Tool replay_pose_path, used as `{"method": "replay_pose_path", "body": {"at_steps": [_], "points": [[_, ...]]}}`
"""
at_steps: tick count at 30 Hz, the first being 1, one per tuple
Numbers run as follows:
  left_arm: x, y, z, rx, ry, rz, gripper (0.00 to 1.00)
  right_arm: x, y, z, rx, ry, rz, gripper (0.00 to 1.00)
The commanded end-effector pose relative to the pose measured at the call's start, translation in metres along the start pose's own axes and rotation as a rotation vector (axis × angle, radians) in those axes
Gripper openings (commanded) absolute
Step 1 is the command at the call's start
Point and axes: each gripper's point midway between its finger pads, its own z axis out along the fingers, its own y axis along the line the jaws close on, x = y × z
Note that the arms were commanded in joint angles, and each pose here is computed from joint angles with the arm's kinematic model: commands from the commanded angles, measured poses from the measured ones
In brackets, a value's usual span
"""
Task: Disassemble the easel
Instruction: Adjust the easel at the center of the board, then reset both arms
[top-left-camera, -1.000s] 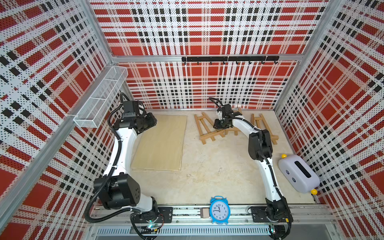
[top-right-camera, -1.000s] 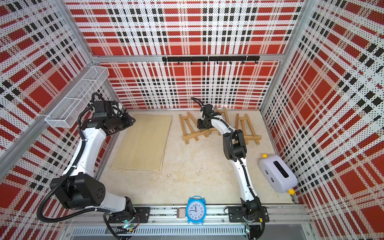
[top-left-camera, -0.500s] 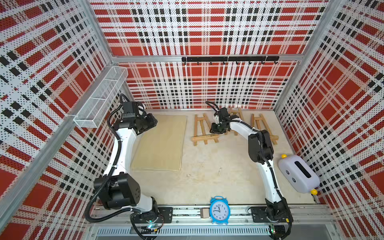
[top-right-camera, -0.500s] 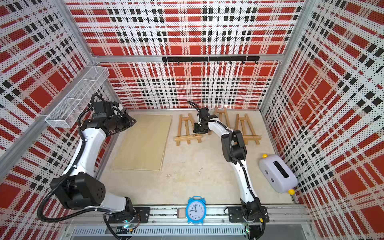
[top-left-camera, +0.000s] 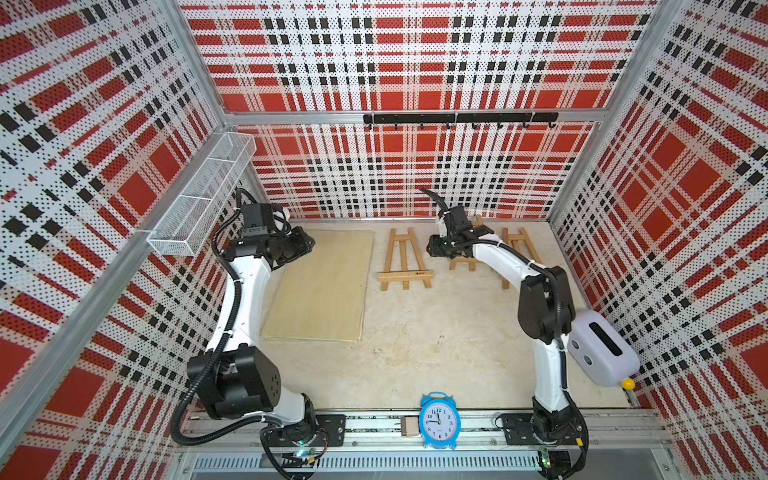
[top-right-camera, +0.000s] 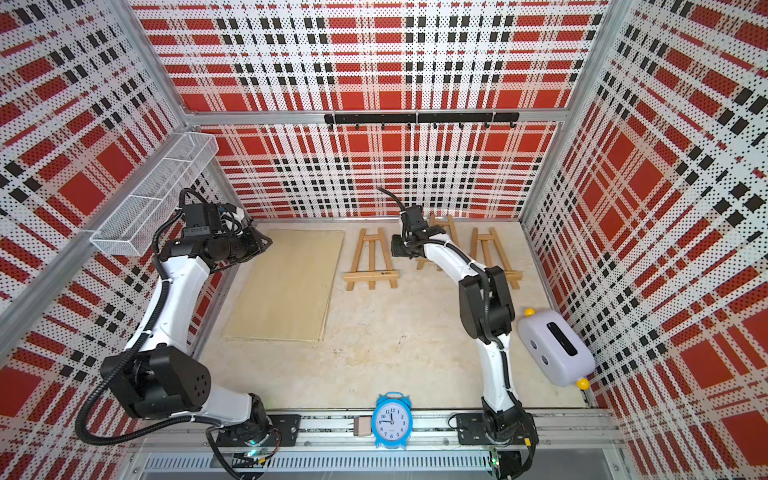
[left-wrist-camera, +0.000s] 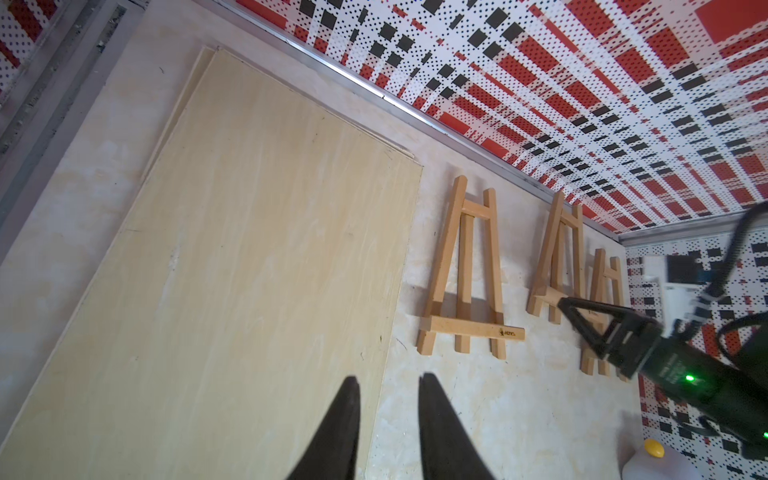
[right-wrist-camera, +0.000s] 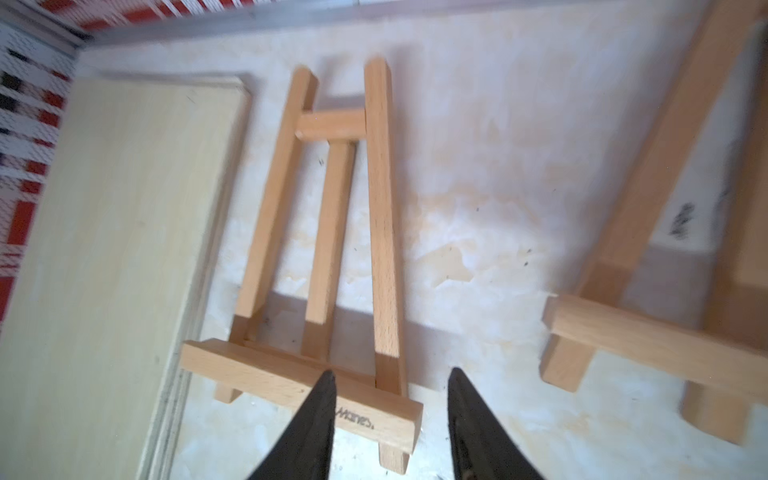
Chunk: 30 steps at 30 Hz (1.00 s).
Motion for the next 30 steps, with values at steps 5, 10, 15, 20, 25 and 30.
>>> {"method": "replay_pose_path", "body": {"at_steps": [5,10,15,20,25,30], "points": [[-0.006,-0.028,-0.001,0.08,-0.031,0.059,0.29,-0.033,-0.043,-0.053,0.183,-0.078,-0.059,0.45],[-0.008,-0.024,-0.035,0.002,-0.152,0.088,0.29,-0.026,-0.048,-0.1,0.164,-0.179,-0.07,0.45],[0.001,-0.025,-0.073,-0.123,-0.305,0.14,0.35,-0.015,-0.061,-0.171,0.158,-0.282,-0.105,0.47],[0.018,-0.045,-0.089,-0.204,-0.382,0.263,0.38,0.003,-0.085,-0.235,0.188,-0.4,-0.114,0.56],[0.04,-0.051,-0.081,-0.171,-0.395,0.275,0.64,0.02,-0.113,-0.261,0.201,-0.434,-0.092,0.65],[0.058,-0.044,-0.047,-0.023,-0.531,0.312,0.99,0.034,-0.16,-0.241,0.23,-0.441,-0.035,0.74]]}}
